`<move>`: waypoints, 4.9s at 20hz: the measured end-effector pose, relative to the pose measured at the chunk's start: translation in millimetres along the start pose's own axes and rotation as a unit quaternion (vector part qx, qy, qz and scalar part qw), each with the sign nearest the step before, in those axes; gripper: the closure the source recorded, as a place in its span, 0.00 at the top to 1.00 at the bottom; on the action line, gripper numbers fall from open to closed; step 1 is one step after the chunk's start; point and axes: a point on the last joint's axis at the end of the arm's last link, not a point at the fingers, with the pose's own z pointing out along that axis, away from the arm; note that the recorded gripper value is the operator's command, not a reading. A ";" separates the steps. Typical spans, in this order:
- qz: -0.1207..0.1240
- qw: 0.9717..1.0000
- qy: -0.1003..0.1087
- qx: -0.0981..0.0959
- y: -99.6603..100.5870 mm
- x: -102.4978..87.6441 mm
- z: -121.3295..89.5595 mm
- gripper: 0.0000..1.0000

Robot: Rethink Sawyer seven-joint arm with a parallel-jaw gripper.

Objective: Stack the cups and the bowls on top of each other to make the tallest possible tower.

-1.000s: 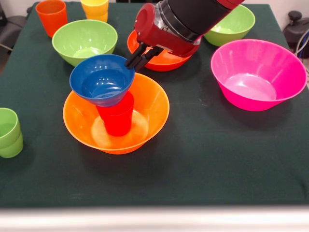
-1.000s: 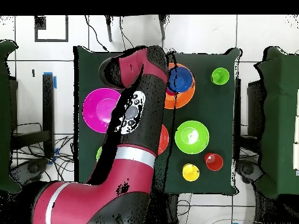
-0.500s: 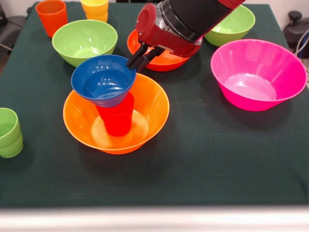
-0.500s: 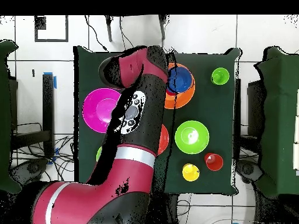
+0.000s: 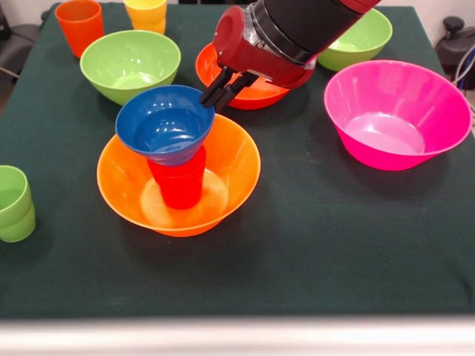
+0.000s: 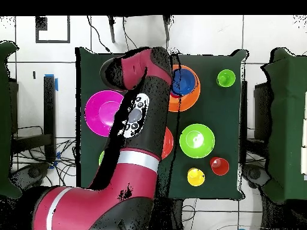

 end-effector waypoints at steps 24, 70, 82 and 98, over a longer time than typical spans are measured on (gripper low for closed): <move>-0.001 1.000 -0.001 0.000 1.9 -0.5 -1.6 1.00; -0.001 1.000 -0.001 0.000 1.7 -0.3 -1.4 1.00; -0.001 1.000 0.000 0.000 2.2 -0.1 -0.4 1.00; -0.001 1.000 0.000 0.000 2.2 -0.1 -0.3 1.00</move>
